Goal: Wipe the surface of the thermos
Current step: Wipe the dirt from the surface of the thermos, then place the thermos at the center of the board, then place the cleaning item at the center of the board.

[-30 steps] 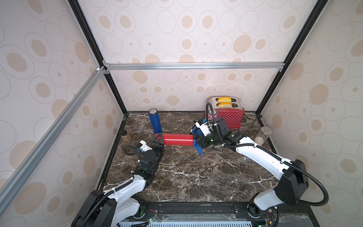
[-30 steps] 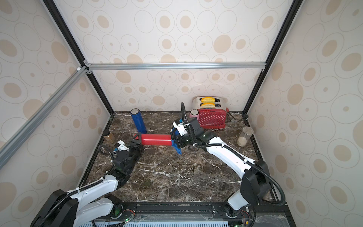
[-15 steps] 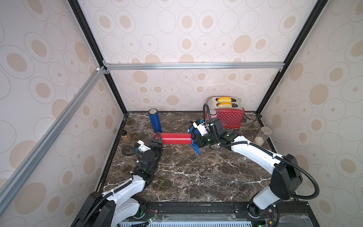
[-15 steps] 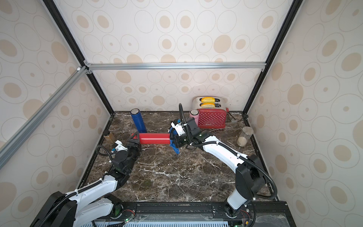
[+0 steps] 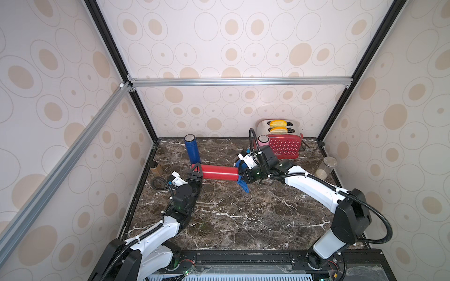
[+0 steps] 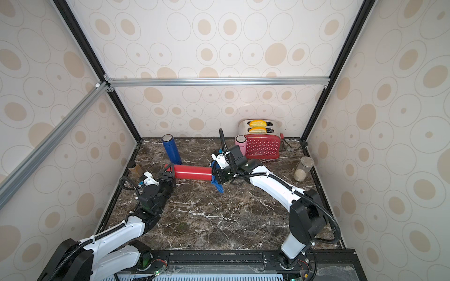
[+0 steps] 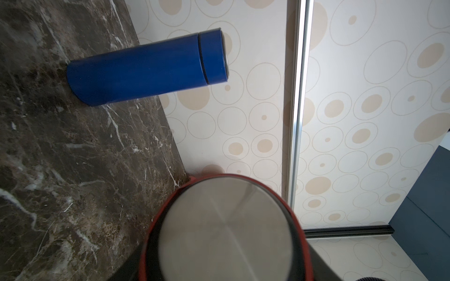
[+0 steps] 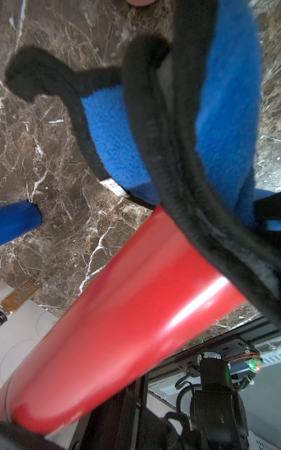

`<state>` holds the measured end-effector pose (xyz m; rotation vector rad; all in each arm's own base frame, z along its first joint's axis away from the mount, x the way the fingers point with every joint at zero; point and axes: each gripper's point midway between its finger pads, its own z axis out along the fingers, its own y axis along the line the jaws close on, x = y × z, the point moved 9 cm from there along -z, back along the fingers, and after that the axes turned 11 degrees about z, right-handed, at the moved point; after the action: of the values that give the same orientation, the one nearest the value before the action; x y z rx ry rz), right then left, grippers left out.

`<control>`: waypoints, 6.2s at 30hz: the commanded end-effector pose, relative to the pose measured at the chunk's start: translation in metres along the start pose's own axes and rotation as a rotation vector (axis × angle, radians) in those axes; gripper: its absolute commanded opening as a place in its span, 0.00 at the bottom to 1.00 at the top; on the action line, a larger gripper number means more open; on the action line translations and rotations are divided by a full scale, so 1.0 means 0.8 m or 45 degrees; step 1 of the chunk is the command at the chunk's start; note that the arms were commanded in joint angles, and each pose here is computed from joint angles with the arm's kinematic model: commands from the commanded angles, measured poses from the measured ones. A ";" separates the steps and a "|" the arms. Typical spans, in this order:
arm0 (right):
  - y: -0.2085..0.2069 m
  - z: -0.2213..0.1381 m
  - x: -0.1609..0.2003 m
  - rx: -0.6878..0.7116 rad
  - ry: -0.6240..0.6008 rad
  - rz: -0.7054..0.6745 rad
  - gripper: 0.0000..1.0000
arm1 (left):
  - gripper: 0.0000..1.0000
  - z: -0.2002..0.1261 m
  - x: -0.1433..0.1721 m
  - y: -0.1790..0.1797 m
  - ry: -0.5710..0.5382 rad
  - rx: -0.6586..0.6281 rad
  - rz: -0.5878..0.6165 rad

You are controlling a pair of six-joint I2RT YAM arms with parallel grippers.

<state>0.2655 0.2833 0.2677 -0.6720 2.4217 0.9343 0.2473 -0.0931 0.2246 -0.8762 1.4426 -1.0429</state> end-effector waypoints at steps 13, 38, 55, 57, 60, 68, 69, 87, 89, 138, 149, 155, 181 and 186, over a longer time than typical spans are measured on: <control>0.029 0.040 -0.023 -0.269 -0.058 -0.135 0.00 | 0.00 0.001 0.012 -0.070 0.241 0.311 0.120; 0.052 -0.065 0.078 -0.231 -0.069 -0.030 0.00 | 0.00 0.038 -0.035 -0.189 0.001 0.264 1.087; 0.034 -0.082 0.095 -0.088 -0.065 -0.003 0.00 | 0.00 0.163 0.004 -0.192 -0.147 0.225 1.672; 0.032 -0.079 0.094 -0.089 -0.056 0.001 0.00 | 0.00 0.179 0.011 -0.181 -0.165 0.192 1.692; 0.030 -0.073 0.091 -0.090 -0.043 0.007 0.00 | 0.00 0.202 0.022 -0.159 -0.210 0.158 1.705; 0.024 -0.064 0.084 -0.083 -0.013 0.018 0.00 | 0.00 0.251 0.045 -0.111 -0.315 0.093 1.705; 0.023 -0.063 0.084 -0.079 -0.010 0.022 0.00 | 0.00 0.254 0.047 -0.106 -0.322 0.082 1.703; 0.002 -0.042 0.075 -0.072 0.040 0.073 0.00 | 0.00 0.289 0.068 -0.042 -0.428 0.110 1.694; 0.001 -0.041 0.075 -0.072 0.040 0.077 0.00 | 0.00 0.292 0.070 -0.038 -0.414 0.110 1.696; -0.006 0.026 0.063 0.253 0.313 -0.066 0.00 | 0.99 0.190 0.065 -0.010 0.047 0.052 1.702; 0.010 0.129 0.076 0.350 0.599 -0.185 0.10 | 0.99 0.070 0.006 -0.023 0.302 -0.329 1.777; 0.014 0.167 0.098 0.509 0.735 -0.257 0.13 | 0.99 0.027 -0.016 -0.030 0.318 -0.420 1.781; 0.049 0.036 0.088 0.442 0.433 -0.212 1.00 | 0.99 0.026 0.008 -0.029 0.603 -0.270 1.763; 0.048 -0.034 0.066 0.439 0.191 -0.168 1.00 | 0.99 0.020 0.057 -0.043 0.784 -0.069 1.855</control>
<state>0.1905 0.2932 0.2571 -0.8963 2.5853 0.4086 0.2607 -0.1229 0.2279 0.4376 2.0576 -0.0173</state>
